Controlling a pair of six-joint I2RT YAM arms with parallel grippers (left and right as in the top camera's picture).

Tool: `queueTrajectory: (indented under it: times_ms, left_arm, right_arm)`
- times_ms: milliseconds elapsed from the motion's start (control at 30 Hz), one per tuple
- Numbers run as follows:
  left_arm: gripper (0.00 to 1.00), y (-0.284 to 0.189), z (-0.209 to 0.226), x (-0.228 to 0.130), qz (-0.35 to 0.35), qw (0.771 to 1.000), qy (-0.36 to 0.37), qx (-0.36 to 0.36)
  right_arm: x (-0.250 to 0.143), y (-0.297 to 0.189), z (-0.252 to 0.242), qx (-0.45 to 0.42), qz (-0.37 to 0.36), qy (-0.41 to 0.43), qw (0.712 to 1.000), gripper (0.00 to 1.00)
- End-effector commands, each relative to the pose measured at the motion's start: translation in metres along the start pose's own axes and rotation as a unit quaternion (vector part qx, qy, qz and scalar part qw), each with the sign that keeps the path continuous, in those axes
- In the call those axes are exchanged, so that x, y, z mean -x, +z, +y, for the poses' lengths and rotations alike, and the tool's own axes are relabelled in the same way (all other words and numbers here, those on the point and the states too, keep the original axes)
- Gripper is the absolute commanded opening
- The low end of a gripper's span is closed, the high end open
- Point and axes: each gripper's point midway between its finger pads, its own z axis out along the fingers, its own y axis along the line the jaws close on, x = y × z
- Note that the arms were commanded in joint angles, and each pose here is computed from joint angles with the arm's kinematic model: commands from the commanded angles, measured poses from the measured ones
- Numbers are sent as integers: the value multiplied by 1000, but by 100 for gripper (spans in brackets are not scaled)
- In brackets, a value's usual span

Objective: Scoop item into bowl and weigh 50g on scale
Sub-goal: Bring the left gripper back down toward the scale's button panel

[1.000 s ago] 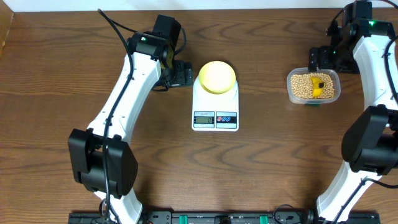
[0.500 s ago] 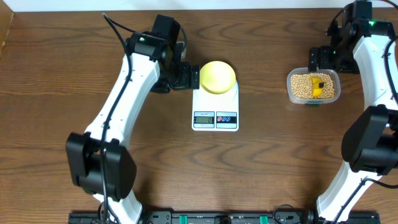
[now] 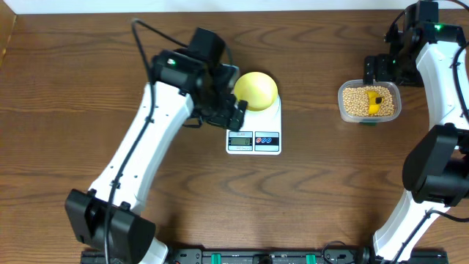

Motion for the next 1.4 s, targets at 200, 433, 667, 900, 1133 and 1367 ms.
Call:
queueTrajectory:
  times_ms: [200,433,667,900,1133,1367]
  left_arm:
    - [98,31,-8,-23,51,992,111,38]
    - [98,52,-2,-46,90,990,105,36]
    - [98,59,-4,-30,54,992,110,34]
    - [98,61,-9,-21,33,998,49,22]
    - [98,62,-15,-19,28,999,30,22]
    - [98,73,-20,-18,20,998,49,33]
  right_arm:
    - [4,-1,-2,-4,-4,-2,1000,99]
    - [4,-1,-2,-4,-4,-2,1000,99]
    - [4,-1,-2,-4,-4,-2,1000,99]
    - [4,-1,-2,-4,-4,-2,1000,99]
    - [4,-1,-2,-4,-4,-2,1000,99]
    - [4,-1,-2,-4,-4,-2,1000,99]
